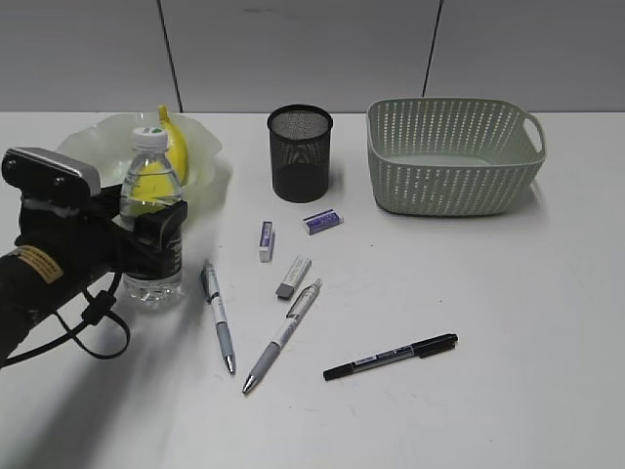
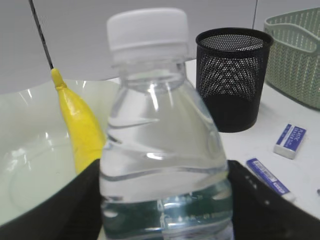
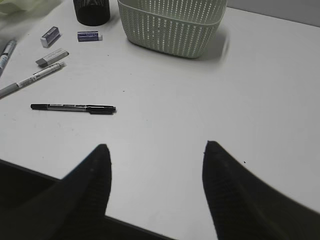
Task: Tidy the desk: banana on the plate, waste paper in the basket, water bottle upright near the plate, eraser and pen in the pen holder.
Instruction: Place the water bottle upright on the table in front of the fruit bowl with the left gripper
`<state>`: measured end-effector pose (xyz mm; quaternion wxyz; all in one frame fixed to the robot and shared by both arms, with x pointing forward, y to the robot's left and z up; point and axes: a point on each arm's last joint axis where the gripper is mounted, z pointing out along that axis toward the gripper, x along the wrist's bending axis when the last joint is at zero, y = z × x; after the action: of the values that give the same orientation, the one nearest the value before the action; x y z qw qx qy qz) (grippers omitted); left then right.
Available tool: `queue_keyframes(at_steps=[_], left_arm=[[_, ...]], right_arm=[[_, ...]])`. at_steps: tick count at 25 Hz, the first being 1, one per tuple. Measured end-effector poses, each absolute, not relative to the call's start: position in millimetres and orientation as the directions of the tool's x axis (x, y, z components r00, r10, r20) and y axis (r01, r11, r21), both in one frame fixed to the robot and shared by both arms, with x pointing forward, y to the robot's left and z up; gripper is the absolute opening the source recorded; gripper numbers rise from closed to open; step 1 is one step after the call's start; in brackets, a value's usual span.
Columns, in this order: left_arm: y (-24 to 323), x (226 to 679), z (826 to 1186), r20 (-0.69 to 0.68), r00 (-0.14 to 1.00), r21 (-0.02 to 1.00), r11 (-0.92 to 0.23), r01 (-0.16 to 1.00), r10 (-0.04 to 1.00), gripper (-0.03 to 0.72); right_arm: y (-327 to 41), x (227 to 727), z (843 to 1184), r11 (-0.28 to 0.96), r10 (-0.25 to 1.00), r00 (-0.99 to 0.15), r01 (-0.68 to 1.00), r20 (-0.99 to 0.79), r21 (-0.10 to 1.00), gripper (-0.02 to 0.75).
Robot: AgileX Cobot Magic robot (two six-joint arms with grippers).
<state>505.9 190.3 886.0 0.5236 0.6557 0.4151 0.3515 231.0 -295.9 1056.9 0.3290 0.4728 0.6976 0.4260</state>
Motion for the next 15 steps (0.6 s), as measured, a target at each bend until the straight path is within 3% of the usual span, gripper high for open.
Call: queue_keyframes(at_steps=[15], left_arm=[[195,486,882,0.035,0.444,0.977,-0.123,0.172,0.895,0.506]], right_arm=[[-296,231,1057,0.190,0.940,-0.336,0.379,-0.056,0.906,0.464]])
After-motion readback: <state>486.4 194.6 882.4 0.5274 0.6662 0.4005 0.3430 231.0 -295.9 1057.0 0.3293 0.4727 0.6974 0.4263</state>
